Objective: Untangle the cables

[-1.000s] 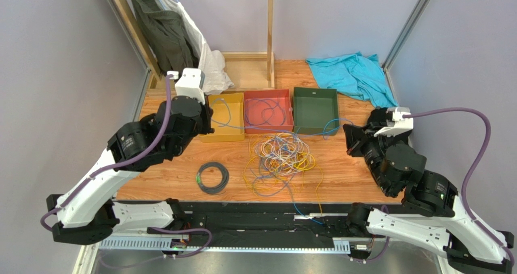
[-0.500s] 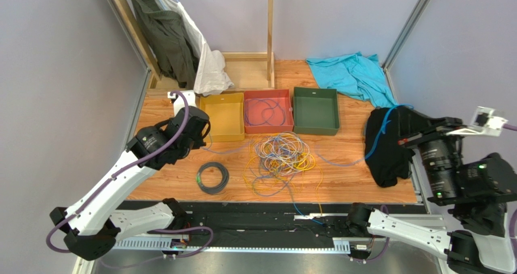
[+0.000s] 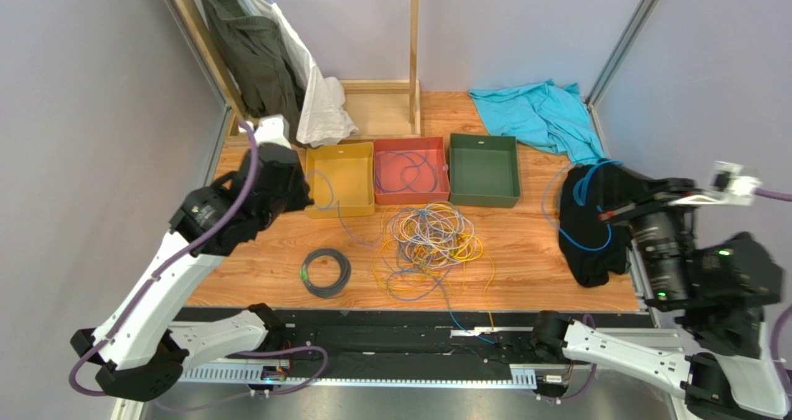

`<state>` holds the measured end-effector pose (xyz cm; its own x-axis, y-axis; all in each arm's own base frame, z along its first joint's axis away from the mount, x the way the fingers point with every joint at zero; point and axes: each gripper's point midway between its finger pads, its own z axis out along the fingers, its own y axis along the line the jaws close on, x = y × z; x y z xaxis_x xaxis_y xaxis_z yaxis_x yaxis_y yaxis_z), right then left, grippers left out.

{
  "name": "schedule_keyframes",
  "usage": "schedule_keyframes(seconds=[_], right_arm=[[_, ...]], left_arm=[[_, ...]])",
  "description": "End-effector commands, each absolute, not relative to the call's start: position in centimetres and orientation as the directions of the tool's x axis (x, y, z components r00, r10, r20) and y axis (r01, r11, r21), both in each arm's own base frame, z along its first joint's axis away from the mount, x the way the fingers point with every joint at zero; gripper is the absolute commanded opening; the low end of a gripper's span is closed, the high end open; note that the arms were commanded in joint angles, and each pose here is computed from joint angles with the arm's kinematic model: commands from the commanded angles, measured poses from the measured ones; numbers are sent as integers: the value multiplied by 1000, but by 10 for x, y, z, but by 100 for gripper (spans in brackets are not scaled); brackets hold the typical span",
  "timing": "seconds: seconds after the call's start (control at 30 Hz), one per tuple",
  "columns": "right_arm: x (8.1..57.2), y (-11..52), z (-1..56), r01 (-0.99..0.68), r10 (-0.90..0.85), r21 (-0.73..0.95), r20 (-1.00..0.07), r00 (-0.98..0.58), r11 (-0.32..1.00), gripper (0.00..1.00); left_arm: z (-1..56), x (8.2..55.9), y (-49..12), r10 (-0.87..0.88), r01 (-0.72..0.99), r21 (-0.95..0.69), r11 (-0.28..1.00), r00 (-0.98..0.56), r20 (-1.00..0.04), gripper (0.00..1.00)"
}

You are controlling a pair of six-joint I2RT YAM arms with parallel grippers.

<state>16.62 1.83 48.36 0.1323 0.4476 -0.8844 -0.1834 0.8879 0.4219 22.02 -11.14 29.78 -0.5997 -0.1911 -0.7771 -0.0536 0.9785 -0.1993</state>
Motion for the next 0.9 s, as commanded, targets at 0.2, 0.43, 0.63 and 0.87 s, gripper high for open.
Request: schedule_keyframes(seconds=[0.2,0.43,0.63,0.87], right_arm=[[201,107,400,-188,320,328,-945,-71,926,0],[256,173,386,-225,227,268,-955,-191,937,0],[311,196,373,-210,213,269,-944,-252,940,0],[367,224,356,-199,208,266,-941,-268,943,0]], left_arm=[[426,248,-144,-250,141,-327,934,-392,-885,0],[360,223,-139,-285,107,-382,918,-492,-823,0],[302,200,-140,-305,99,-436,894,-579,-756,0],[266,192,-150,-272,111,-443,890,-650,-710,0]])
